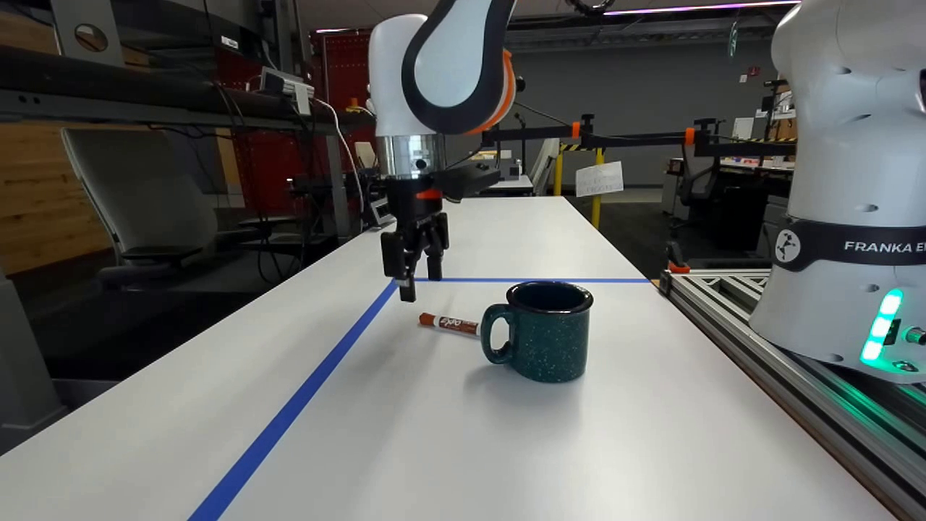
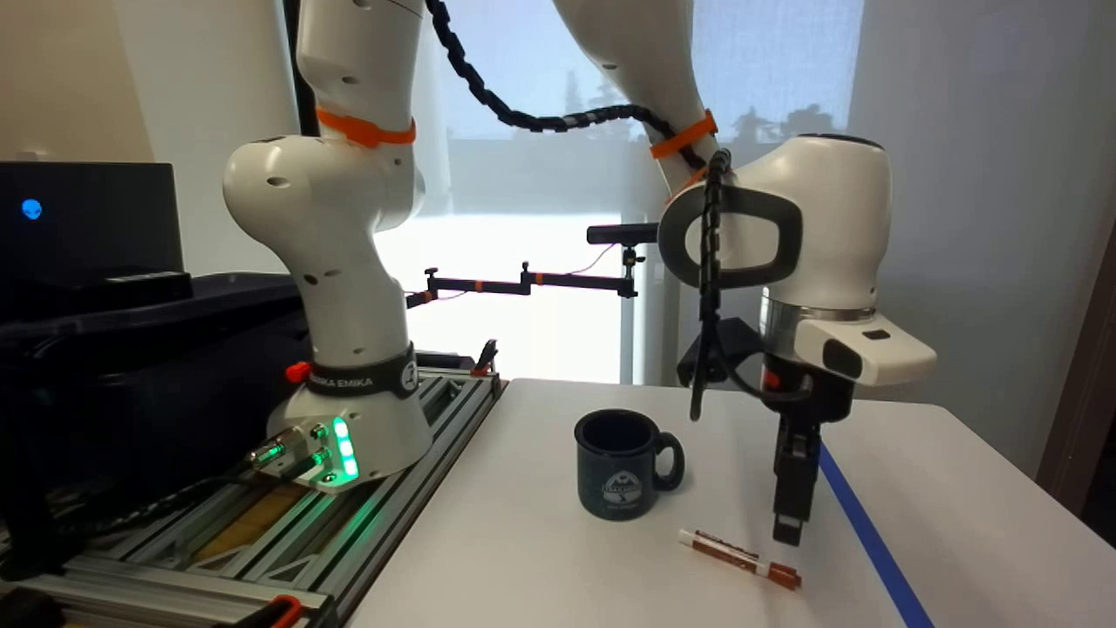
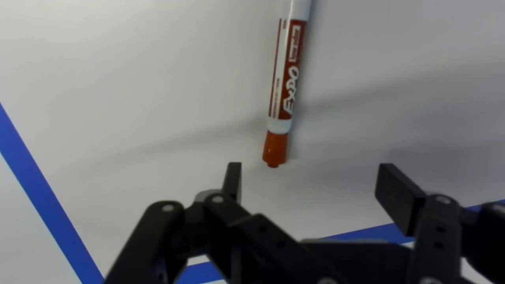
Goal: Put the marker on the table
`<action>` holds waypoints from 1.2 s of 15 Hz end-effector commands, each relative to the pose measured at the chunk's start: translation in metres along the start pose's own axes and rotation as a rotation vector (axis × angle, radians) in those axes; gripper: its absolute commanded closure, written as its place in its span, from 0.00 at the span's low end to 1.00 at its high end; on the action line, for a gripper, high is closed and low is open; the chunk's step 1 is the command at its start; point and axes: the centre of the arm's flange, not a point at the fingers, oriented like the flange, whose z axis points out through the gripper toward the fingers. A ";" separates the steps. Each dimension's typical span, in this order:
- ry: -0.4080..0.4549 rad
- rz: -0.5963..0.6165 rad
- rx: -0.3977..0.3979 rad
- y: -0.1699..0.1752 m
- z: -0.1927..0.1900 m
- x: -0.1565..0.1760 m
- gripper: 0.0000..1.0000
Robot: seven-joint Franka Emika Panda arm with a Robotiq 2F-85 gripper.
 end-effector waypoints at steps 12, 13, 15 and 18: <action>0.002 -0.307 0.121 -0.002 -0.164 -0.118 0.00; 0.044 -0.339 0.123 0.001 -0.163 -0.125 0.00; 0.005 -0.309 0.091 -0.009 -0.159 -0.100 0.00; 0.012 -0.313 0.093 -0.007 -0.157 -0.104 0.00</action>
